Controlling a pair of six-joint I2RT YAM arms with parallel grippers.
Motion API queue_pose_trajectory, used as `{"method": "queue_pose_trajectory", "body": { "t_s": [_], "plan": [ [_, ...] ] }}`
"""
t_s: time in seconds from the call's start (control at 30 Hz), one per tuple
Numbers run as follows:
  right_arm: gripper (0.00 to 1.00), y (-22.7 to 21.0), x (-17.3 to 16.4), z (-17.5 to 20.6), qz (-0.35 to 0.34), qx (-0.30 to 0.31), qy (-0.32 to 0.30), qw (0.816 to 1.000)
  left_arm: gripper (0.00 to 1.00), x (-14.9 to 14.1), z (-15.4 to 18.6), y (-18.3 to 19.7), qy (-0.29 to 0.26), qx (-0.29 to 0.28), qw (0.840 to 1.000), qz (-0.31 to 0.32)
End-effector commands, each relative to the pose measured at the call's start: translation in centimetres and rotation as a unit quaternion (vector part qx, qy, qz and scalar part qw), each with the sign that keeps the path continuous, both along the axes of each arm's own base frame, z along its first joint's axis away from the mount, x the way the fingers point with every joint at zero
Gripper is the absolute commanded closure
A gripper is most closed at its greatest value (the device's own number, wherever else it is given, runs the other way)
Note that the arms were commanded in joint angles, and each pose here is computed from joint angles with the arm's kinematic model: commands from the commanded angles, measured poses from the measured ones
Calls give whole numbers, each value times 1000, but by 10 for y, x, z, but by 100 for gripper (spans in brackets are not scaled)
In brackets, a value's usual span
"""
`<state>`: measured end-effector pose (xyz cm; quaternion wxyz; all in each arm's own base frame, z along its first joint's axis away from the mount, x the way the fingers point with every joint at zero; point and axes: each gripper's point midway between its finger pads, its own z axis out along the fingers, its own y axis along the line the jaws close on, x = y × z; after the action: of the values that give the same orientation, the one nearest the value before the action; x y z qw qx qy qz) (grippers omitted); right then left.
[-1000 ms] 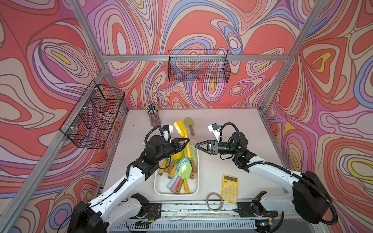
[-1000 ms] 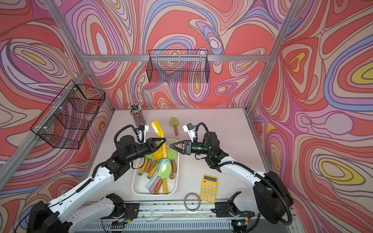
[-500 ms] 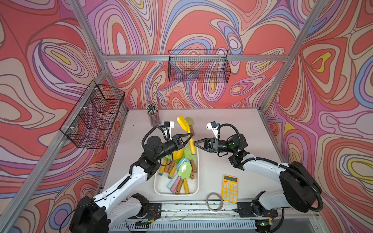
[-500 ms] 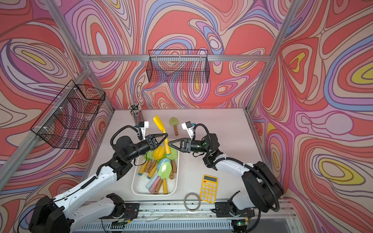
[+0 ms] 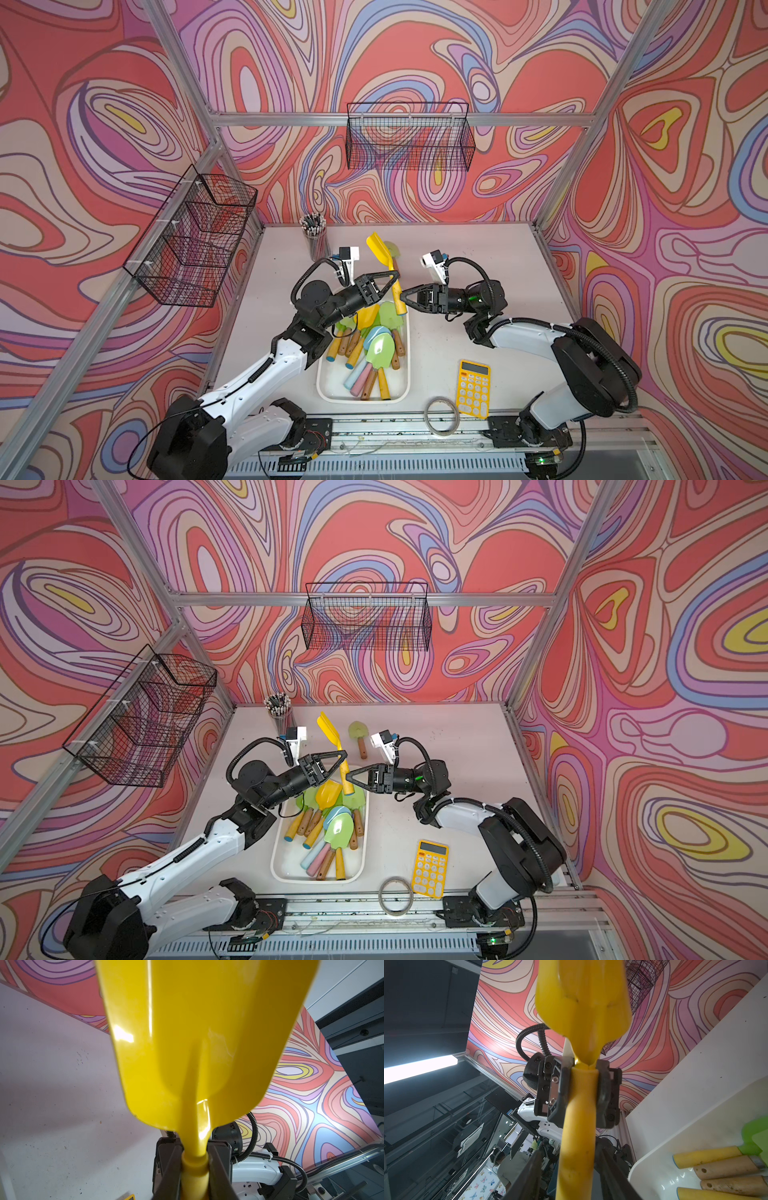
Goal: Take the shovel out of the storage box
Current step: Pick up the shovel from the storage box.
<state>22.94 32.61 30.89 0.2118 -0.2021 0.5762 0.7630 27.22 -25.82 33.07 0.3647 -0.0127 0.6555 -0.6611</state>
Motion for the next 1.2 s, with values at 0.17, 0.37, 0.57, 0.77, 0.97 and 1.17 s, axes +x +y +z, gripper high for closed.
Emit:
{"method": "queue_pose_trajectory", "body": {
  "t_s": [0.17,0.37,0.57,0.77,0.97,1.17],
  "plan": [
    [58,-2,-10,22,29,25,-24,999,100,-2,18,3,-36,-26,999,-7],
    [58,-1,-10,22,37,24,-22,999,100,1,19,2,-41,-33,999,-7],
    [60,0,-10,22,40,26,-21,999,100,4,20,1,-42,-33,999,-7],
    [67,0,-10,21,43,23,-18,999,100,6,20,1,-43,-38,998,-10],
    [74,2,-8,20,45,22,-14,999,98,6,17,0,-41,-35,999,-9],
    [78,6,1,13,35,10,1,999,62,8,11,4,-33,-15,999,0]
  ]
}}
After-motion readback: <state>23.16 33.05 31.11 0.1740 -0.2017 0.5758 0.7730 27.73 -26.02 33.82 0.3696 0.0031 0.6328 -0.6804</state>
